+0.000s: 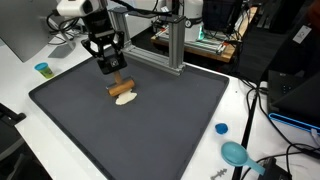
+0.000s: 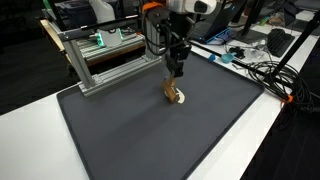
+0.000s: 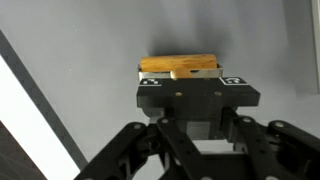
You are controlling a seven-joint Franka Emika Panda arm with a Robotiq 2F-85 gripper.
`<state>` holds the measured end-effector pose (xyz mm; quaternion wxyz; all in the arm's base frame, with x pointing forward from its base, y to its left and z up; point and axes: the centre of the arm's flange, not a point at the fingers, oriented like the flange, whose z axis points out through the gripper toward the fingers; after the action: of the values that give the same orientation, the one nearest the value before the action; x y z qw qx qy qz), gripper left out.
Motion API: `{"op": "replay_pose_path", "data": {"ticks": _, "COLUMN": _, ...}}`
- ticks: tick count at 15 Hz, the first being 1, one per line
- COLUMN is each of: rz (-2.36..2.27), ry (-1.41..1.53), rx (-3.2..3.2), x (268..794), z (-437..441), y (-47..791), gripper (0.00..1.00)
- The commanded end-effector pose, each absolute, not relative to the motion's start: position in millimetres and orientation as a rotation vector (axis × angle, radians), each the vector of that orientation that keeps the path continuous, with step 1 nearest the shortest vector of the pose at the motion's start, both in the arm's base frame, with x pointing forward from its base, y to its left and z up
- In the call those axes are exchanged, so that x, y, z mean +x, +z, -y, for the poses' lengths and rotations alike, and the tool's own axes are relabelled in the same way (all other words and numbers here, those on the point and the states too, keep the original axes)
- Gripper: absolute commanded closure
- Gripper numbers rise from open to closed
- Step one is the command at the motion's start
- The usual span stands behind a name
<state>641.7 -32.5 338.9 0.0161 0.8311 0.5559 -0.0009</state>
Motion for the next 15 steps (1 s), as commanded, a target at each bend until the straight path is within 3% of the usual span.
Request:
{"op": "replay_pose_path", "data": {"ticks": 1, "rz": -1.773, "ry": -0.017, "rx": 2.516, "x": 632.3, "z": 21.3, "y": 332.9, "gripper": 0.79}}
{"op": "replay_pose_path", "data": {"ticks": 15, "rz": -1.887, "ry": -0.024, "rx": 2.44, "x": 624.8, "z": -32.0, "y": 302.2, "gripper": 0.79}}
